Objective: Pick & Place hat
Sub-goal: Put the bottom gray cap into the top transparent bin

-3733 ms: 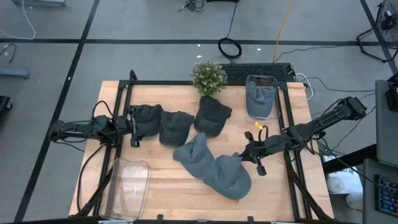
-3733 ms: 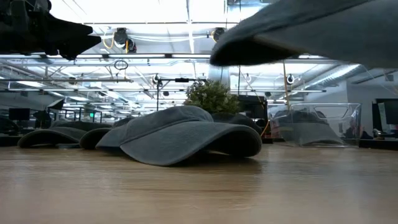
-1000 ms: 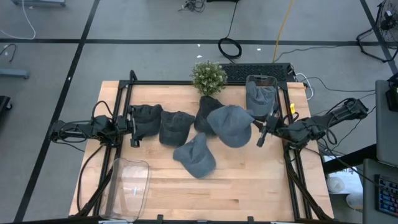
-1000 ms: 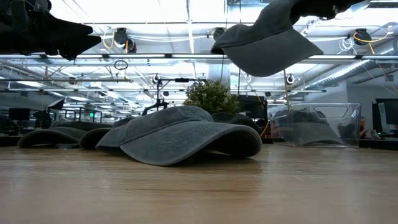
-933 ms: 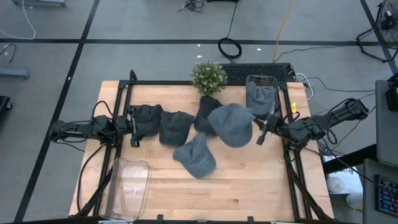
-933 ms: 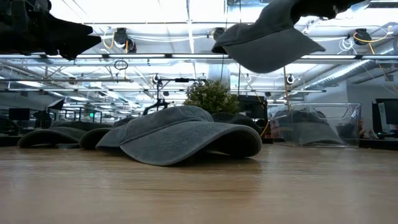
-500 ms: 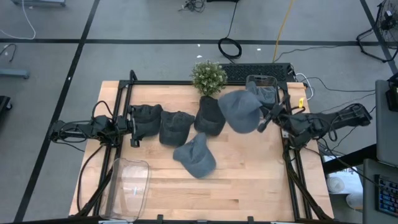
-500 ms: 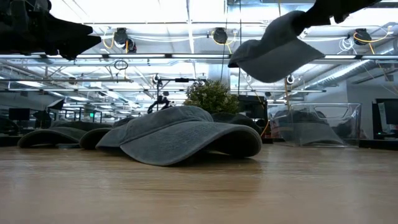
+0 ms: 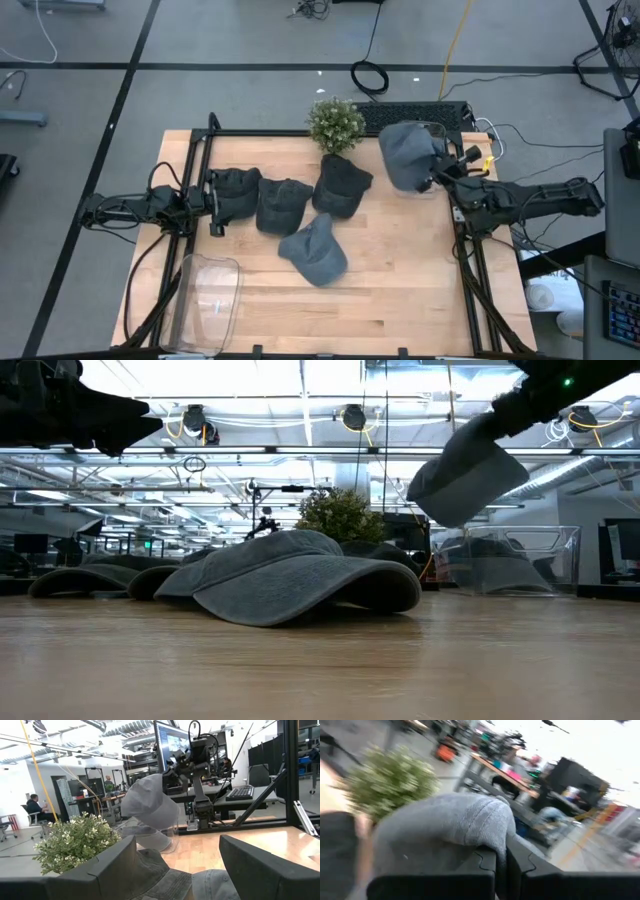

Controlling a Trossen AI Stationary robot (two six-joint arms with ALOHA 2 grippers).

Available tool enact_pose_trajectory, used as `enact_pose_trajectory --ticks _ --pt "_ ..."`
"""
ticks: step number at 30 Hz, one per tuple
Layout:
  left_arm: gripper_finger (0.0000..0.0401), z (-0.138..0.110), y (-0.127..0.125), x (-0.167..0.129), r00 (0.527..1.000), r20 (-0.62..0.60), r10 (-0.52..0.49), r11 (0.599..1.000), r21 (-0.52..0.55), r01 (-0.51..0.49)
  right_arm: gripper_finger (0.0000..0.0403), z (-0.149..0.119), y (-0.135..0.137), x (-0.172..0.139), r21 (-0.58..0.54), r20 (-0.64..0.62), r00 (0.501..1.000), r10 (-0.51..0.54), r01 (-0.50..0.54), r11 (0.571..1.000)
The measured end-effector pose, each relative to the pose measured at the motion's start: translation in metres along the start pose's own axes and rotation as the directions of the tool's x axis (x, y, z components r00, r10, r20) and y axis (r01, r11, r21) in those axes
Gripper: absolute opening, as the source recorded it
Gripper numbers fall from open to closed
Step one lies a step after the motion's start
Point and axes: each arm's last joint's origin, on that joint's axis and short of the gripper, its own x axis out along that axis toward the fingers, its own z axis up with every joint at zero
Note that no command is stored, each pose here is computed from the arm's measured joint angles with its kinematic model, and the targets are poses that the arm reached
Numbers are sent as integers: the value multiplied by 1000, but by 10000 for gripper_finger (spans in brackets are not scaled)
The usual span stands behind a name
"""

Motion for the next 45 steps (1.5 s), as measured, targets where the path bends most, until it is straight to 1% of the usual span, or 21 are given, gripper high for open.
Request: enact_pose_trajectory --ticks 3,6,14,17,20,23,29,32,35,45 --pt "294 0 0 0 1000 0 0 1000 0 0 0 -4 -1 3 -34 -24 998 -60 59 998" --pt "294 0 0 0 1000 0 0 1000 0 0 0 -5 -1 5 -59 -36 996 -77 75 995" --pt "294 0 0 0 1000 0 0 1000 0 0 0 -7 -3 8 -66 -54 993 -105 101 993" --pt "294 0 0 0 1000 0 0 1000 0 0 0 -11 -3 9 -79 -70 992 -106 101 992" --pt "294 0 0 0 1000 0 0 1000 0 0 0 -16 -2 10 -67 -91 991 -98 92 994" --pt "294 0 0 0 1000 0 0 1000 0 0 0 -21 -1 11 -50 -112 992 -63 58 997" --pt "294 0 0 0 1000 0 0 1000 0 0 0 -27 -1 13 -28 -149 987 -59 55 998" --pt "294 0 0 0 1000 0 0 1000 0 0 0 -27 0 15 -28 -156 987 -40 36 999" --pt "294 0 0 0 1000 0 0 1000 0 0 0 -28 2 17 -38 -169 985 -31 25 999" --pt "294 0 0 0 1000 0 0 1000 0 0 0 -32 12 28 -107 -224 973 -64 40 993"
